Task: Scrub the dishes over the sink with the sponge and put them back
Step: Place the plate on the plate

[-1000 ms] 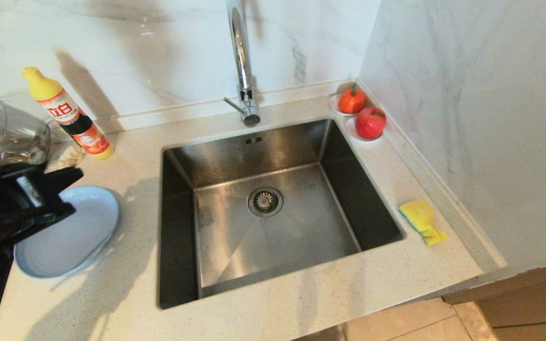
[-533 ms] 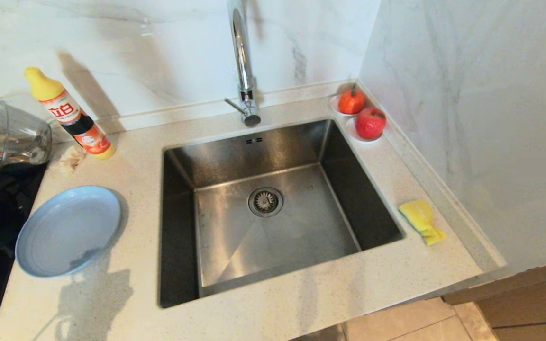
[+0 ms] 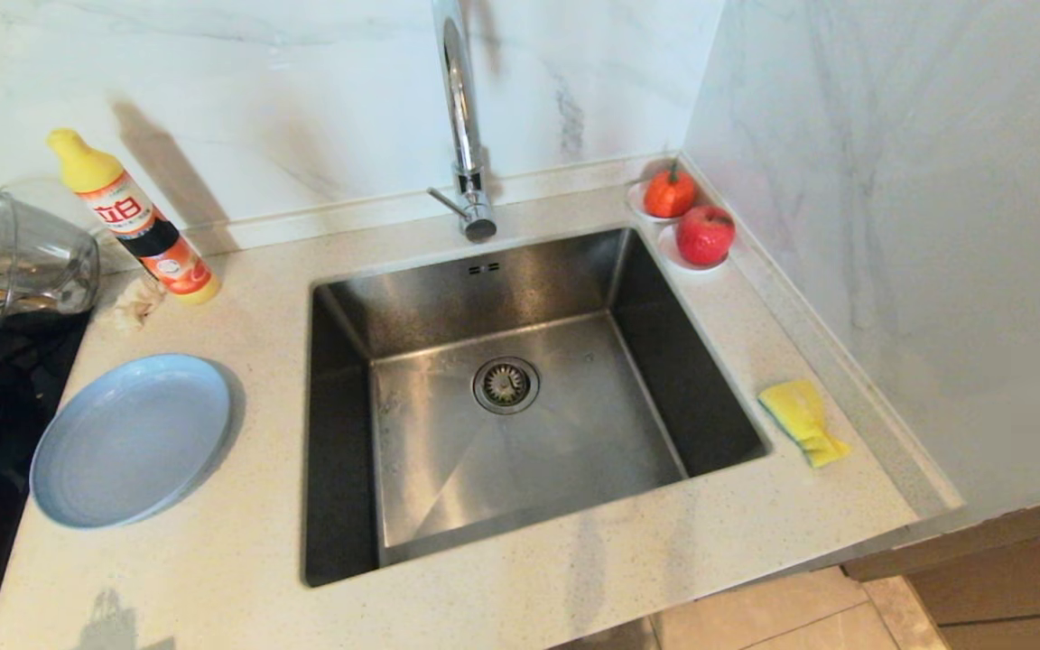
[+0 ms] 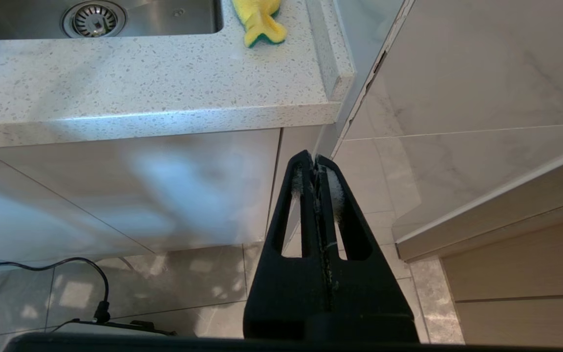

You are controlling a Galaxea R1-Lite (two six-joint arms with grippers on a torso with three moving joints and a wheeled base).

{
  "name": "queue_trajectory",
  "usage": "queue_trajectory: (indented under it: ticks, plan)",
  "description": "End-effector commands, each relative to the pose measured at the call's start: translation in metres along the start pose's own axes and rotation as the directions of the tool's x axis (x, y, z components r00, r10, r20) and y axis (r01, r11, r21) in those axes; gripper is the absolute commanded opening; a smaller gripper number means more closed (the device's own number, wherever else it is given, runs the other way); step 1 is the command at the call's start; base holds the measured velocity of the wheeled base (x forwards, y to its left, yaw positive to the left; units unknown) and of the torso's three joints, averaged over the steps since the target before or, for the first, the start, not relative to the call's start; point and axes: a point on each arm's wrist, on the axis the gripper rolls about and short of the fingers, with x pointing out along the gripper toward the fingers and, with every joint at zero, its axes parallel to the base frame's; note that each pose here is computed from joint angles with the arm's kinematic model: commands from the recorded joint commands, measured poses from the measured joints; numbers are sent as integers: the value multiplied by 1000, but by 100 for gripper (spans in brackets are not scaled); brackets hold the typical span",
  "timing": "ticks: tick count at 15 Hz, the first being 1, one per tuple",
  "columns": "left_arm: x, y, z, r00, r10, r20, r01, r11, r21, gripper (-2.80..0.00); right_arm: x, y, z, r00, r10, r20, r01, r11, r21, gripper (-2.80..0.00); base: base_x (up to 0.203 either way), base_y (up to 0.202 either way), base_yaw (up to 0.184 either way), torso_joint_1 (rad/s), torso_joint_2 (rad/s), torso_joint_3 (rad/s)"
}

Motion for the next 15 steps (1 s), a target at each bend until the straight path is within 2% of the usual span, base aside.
queue_trajectory:
  ticks: [1, 3, 5, 8, 9, 10, 13, 15]
  plan:
    - [-11, 6, -21, 1000, 15, 14, -15, 1000, -10, -280, 0, 0, 0, 1000, 0, -1, 0, 1000, 0, -280, 0, 0, 0, 0, 0, 0]
    - [-11, 5, -22, 999, -39, -3, 39, 998, 57, -280, 0, 0, 0, 1000, 2, 0, -2, 1000, 0, -280, 0, 0, 0, 0, 0, 0]
    - [-11, 3, -22, 994, -111, 10, 107, 973, 207, -280, 0, 0, 0, 1000, 2, -1, -2, 1000, 0, -280, 0, 0, 0, 0, 0, 0]
    - [-11, 3, -21, 994, -110, 27, 101, 970, 220, -280, 0, 0, 0, 1000, 2, 0, -2, 1000, 0, -280, 0, 0, 0, 0, 0, 0]
    - [-11, 3, -20, 996, -86, 30, 77, 972, 222, -280, 0, 0, 0, 1000, 2, -1, -2, 1000, 0, -280, 0, 0, 0, 0, 0, 0]
    - [-12, 5, -17, 999, -9, 45, -2, 975, 223, -280, 0, 0, 0, 1000, 2, 0, -2, 1000, 0, -280, 0, 0, 0, 0, 0, 0]
    - [-22, 8, 33, 984, 31, 176, -63, 982, 180, -280, 0, 0, 0, 1000, 2, 0, -2, 1000, 0, -280, 0, 0, 0, 0, 0, 0]
    - [-33, 11, 70, 974, 54, 221, -90, 984, 156, -280, 0, 0, 0, 1000, 1, -1, -1, 1000, 0, -280, 0, 0, 0, 0, 0, 0]
